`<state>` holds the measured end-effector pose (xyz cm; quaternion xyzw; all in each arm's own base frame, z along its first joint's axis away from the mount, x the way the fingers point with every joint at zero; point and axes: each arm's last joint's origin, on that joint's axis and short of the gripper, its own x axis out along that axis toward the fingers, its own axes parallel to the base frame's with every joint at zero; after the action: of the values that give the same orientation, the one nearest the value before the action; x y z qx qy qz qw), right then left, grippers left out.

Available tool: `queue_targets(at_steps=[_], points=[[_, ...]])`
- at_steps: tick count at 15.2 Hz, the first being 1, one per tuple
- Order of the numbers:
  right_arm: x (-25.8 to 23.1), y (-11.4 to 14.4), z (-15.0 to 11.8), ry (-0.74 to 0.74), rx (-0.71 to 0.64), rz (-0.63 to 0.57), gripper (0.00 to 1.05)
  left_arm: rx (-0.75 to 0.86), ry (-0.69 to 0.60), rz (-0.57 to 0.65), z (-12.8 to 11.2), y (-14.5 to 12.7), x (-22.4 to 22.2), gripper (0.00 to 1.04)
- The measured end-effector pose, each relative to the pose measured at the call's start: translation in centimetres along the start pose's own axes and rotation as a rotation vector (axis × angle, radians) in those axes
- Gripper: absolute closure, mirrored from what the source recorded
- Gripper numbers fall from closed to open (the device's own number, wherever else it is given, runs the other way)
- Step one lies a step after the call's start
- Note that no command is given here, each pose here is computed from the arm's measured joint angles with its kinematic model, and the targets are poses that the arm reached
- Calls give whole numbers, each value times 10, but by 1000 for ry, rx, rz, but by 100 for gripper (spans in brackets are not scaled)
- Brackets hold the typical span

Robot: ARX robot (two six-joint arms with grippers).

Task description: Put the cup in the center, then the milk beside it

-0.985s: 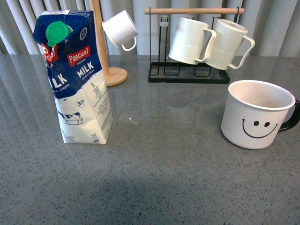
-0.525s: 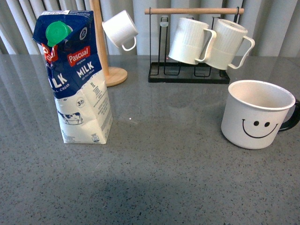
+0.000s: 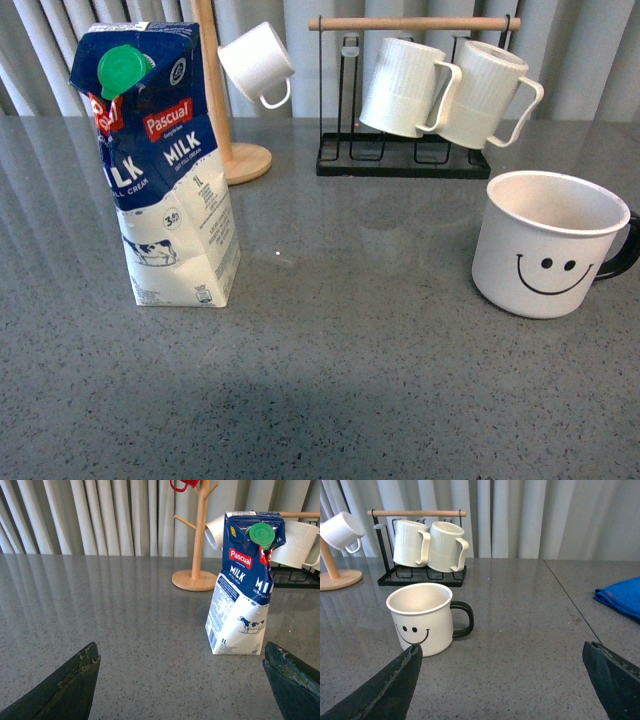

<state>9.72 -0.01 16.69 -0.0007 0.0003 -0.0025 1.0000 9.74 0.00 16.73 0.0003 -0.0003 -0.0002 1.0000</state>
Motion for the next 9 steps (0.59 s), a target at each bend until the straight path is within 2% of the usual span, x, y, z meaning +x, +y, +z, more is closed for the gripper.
queue_targets(at_steps=[3, 6, 9], points=[[5, 1, 5, 35, 169, -43, 7, 0, 0, 0, 0, 0, 0, 7], [17, -4, 57, -110, 216, -4, 7, 0, 0, 0, 0, 0, 0, 7], [69, -1, 117, -122, 144, 127, 7, 0, 0, 0, 0, 0, 0, 7]])
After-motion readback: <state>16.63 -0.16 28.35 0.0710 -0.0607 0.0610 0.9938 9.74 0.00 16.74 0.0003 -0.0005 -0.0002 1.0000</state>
